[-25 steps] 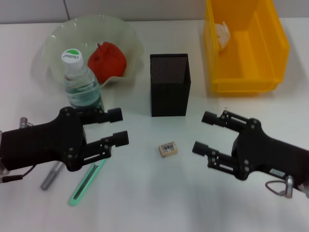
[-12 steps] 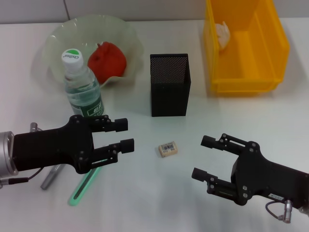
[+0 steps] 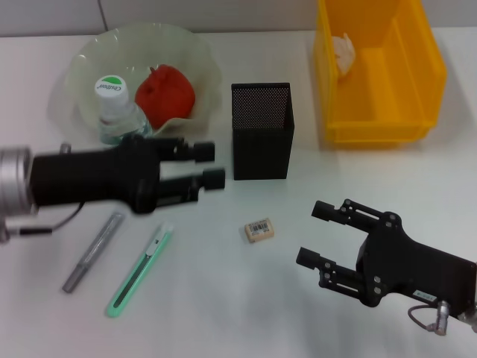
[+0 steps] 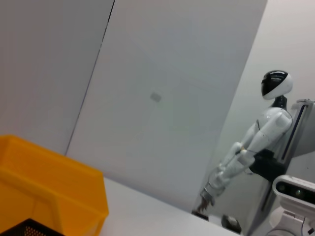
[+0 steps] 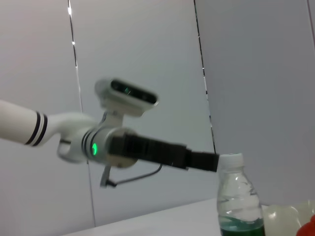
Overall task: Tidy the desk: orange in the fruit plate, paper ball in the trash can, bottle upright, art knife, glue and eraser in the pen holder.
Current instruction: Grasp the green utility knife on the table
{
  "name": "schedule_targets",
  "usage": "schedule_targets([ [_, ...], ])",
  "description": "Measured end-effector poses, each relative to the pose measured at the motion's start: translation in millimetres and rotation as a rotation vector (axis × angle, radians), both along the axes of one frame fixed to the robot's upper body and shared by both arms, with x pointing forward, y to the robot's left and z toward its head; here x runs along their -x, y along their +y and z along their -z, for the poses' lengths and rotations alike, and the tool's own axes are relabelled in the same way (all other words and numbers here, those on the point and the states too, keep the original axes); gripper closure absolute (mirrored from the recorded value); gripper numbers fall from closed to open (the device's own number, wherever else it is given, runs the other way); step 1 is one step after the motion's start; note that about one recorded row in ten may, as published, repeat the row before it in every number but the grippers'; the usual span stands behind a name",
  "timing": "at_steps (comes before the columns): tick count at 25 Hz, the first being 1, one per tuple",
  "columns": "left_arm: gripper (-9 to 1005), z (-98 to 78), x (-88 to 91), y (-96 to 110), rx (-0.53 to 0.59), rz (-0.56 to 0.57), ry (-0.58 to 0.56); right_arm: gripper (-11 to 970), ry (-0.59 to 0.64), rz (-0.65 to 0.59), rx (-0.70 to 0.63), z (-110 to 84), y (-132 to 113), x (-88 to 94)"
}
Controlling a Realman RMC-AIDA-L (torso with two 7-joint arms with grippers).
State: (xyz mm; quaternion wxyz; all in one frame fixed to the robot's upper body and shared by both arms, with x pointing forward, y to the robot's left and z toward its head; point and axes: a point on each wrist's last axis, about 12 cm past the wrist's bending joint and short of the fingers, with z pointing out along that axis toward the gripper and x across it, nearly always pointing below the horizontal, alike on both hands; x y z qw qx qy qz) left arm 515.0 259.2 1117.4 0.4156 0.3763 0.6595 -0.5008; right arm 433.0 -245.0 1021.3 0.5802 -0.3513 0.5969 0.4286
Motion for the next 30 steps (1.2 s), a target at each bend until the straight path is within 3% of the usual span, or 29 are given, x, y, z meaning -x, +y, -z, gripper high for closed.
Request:
schedule_targets([
  [2,495,-14.5,-16.6,-10,-0.057,0.003,0.106,283,0.009,0.011,0.017,2.0,0,-2.6],
  [3,495,-14.5,-16.6,-10,-0.057,0.003,0.106,282,0.009,0.011,0.017,2.0,0,-2.6],
  [4,495,-19.6,-24.8,-17,-0.109,0.015,0.205,282,0.015,0.02,0.031,3.8,0,-3.6],
  [6,495,-21.9,-28.2,-21,-0.146,0.024,0.261,281,0.015,0.024,0.039,4.6,0,-4.3],
  [8,495,-24.6,-31.8,-28,-0.234,0.036,0.343,282,0.015,0.026,0.042,4.7,0,-4.7],
  [9,495,-28.3,-33.3,-37,-0.374,0.032,0.427,282,0.014,0.036,0.051,5.3,-1,-6.2],
  [10,495,-28.3,-33.3,-37,-0.374,0.032,0.427,283,0.014,0.036,0.051,5.3,-1,-6.2],
  [15,495,-44.0,-30.3,-60,-0.649,-0.044,0.467,282,-0.026,0.077,0.097,8.1,-4,-10.1],
  [28,495,-57.1,-24.3,-54,-0.766,-0.168,0.467,282,-0.043,0.12,0.114,8.8,-8,-14.0],
  [30,496,-54.8,-20.0,-60,-0.834,-0.176,0.48,282,-0.042,0.122,0.118,9.0,-8,-15.0],
])
